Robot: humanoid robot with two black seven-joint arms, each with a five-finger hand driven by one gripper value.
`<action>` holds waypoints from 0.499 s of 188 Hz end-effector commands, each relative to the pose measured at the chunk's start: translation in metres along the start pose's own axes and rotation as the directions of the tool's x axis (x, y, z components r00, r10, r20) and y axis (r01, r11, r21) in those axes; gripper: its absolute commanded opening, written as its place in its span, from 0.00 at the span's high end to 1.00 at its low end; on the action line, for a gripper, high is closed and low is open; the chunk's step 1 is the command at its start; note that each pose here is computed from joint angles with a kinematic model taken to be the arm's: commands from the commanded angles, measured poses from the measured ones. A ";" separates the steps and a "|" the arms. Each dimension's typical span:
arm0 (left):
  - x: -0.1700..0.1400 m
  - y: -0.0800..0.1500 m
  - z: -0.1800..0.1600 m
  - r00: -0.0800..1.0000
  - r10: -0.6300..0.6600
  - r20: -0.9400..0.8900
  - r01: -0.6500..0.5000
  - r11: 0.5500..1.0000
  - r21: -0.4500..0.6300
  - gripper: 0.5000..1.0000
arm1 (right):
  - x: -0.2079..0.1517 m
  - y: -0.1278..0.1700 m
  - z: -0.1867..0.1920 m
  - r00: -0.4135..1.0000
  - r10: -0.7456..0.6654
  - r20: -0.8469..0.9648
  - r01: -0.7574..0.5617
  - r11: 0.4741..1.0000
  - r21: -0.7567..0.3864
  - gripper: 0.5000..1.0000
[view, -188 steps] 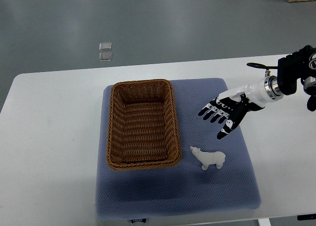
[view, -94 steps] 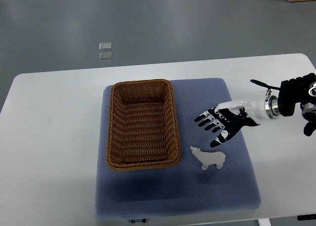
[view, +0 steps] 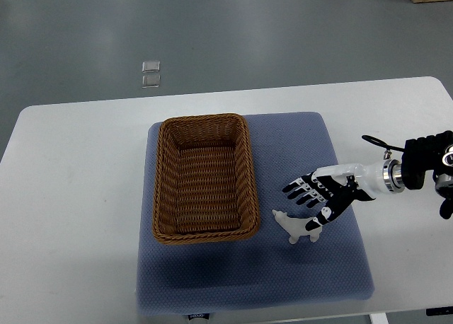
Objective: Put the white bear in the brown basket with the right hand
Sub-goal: 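Close the right hand fingers around the white bear figurine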
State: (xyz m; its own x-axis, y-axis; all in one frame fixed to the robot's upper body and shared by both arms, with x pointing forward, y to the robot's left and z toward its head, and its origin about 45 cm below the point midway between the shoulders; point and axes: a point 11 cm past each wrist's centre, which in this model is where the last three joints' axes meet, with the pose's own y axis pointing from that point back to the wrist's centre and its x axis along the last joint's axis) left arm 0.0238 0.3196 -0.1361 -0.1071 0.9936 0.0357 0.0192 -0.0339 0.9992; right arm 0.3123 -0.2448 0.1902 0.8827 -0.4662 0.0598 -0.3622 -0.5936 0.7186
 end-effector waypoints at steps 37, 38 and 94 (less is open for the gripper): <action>0.000 0.000 0.000 1.000 0.000 -0.001 0.000 1.000 0.000 0.00 | -0.010 -0.009 0.023 0.998 0.048 -0.033 -0.048 0.999 0.012 0.18; 0.000 0.000 0.000 1.000 0.000 -0.001 0.000 1.000 0.000 0.00 | -0.010 -0.009 0.023 0.998 0.048 -0.033 -0.048 0.999 0.012 0.18; 0.000 0.000 0.000 1.000 0.000 -0.001 0.000 1.000 0.000 0.00 | -0.015 -0.012 0.031 0.997 0.075 -0.035 -0.073 0.996 0.046 0.21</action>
State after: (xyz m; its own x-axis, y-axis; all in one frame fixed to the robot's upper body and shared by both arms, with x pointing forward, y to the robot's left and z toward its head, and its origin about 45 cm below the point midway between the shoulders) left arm 0.0239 0.3196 -0.1361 -0.1084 0.9935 0.0356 0.0188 -0.0337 0.9993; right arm 0.2950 -0.2508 0.1602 0.8656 -0.4840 0.1285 -0.4293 -0.5850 0.6881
